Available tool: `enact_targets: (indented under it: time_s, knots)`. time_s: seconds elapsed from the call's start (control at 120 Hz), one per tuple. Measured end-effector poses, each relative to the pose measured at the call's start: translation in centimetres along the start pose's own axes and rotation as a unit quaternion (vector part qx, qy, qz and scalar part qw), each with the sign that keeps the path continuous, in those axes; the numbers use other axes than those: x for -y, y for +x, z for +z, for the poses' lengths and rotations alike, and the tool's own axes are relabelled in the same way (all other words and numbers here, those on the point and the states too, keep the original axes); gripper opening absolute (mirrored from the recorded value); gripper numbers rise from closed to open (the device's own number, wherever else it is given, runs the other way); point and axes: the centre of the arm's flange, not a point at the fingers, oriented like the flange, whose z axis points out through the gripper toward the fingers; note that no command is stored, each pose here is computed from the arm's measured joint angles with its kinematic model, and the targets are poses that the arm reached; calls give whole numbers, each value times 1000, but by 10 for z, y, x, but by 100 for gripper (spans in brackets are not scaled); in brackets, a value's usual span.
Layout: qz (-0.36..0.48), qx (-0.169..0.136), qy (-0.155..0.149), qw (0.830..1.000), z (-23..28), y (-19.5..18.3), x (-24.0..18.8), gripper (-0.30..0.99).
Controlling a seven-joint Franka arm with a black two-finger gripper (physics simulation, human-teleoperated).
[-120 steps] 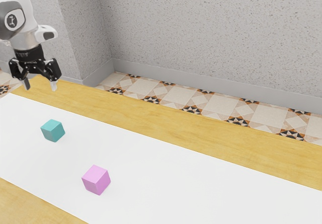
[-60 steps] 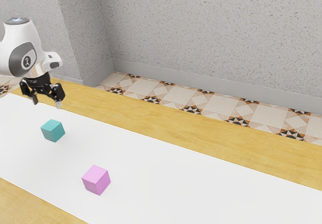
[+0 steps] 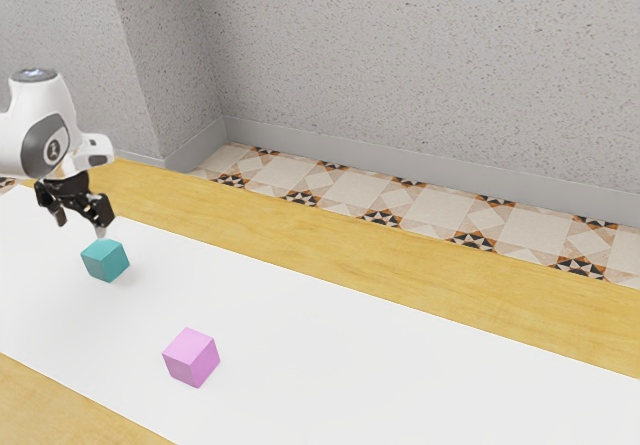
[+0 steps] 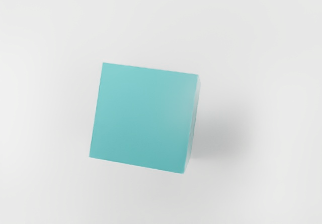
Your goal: Pick up the blue block with one arm, and put the blue block on the pink block with one arm
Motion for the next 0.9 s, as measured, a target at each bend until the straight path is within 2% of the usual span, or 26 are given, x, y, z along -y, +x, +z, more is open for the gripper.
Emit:
enact_targets:
  time_s: [0.358,0.9]
  knots:
    - [16,-11,-35,999,11,4,6,69]
    - [54,-20,-46,997,9,1,15,69]
